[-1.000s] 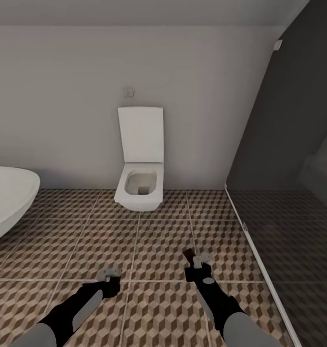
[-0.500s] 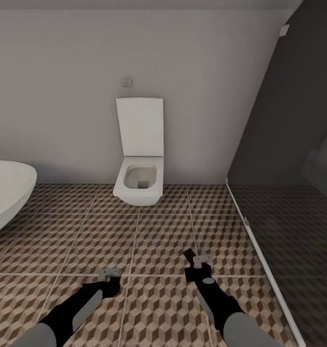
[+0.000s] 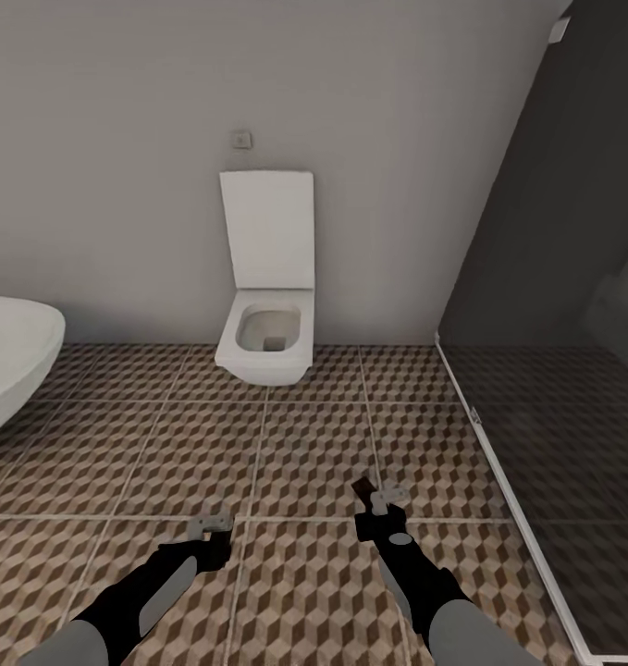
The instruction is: Take the four mousetraps from the cabinet in the bathroom and place them on the bathroom floor. Make sure all four end up on the same floor surface, and ensure that at least two of them are either under or directly next to the same bathroom sink.
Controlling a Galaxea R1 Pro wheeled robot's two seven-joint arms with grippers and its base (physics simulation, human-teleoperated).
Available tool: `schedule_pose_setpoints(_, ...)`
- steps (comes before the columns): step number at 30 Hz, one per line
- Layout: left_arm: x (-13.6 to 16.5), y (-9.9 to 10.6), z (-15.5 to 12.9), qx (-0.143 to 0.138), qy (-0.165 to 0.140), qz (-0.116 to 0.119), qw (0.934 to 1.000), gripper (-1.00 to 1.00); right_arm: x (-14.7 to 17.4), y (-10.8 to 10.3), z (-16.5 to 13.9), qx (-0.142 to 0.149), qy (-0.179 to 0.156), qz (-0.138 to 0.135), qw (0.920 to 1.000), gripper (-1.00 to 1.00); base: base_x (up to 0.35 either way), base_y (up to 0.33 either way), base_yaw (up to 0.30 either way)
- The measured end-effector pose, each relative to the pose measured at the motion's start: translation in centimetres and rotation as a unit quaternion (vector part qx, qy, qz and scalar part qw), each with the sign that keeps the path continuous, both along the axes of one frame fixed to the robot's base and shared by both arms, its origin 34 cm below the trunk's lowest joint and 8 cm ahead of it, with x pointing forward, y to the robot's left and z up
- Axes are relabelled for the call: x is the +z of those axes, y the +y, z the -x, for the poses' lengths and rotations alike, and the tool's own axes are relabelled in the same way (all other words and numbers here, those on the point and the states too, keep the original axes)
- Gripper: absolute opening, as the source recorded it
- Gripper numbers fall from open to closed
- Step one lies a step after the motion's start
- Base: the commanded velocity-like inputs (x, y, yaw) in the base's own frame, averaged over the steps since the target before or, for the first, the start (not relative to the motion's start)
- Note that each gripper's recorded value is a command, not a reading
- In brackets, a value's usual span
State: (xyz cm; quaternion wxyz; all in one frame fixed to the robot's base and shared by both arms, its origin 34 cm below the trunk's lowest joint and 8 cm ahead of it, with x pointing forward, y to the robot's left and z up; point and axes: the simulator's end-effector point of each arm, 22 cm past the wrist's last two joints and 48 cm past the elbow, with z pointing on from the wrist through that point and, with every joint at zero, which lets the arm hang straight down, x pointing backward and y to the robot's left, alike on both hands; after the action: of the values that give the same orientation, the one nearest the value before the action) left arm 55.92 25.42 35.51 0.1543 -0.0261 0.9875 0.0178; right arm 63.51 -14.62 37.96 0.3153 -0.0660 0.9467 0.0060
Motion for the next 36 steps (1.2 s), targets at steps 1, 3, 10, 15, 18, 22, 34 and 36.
schedule_pose_setpoints(1, -0.1, 0.0, 0.0, 0.000, 0.001, 0.000, 1.0000, -1.00, -0.1, 0.0, 0.0, 0.000, 0.001, 0.000, 1.0000, -1.00, 0.000, 0.000, 0.000)
schedule_pose_setpoints(3, -0.2, 0.1, 0.1, 0.000, 0.002, 0.000, 1.0000, -1.00, -0.2, 0.0, 0.1, 0.000, 0.002, 0.000, 1.0000, -1.00, 0.000, 0.000, 0.000)
schedule_pose_setpoints(10, -0.6, 0.0, 0.5, -0.001, 0.007, 0.000, 1.0000, -1.00, -0.8, 0.0, 0.5, 0.000, 0.008, 0.000, 1.0000, -1.00, 0.000, 0.000, 0.000)
schedule_pose_setpoints(15, -0.9, 0.1, 0.7, 0.000, 0.010, 0.000, 0.9999, -1.00, -1.0, 0.0, 0.6, 0.000, 0.010, 0.000, 1.0000, -1.00, 0.117, 0.017, 0.000)
schedule_pose_setpoints(18, -1.0, 0.1, 0.8, 0.000, 0.012, 0.000, 0.9999, -1.00, -1.2, 0.0, 0.7, 0.000, 0.011, 0.000, 0.9999, -1.00, 0.259, 0.074, 0.000)
schedule_pose_setpoints(22, -1.1, 0.1, 0.9, 0.001, 0.013, 0.000, 0.9999, -1.00, -1.3, 0.0, 0.8, 0.000, 0.013, 0.000, 0.9999, -1.00, 0.296, 0.095, 0.000)
schedule_pose_setpoints(34, -1.5, 0.1, 1.2, 0.000, 0.018, 0.000, 0.9998, -1.00, -1.8, 0.0, 1.1, 0.000, 0.018, 0.000, 0.9998, -1.00, 0.307, 0.102, 0.000)
schedule_pose_setpoints(36, -1.6, 0.1, 1.2, 0.000, 0.019, 0.000, 0.9998, -1.00, -1.9, 0.0, 1.2, 0.000, 0.018, 0.000, 0.9998, -1.00, 0.308, 0.112, 0.000)
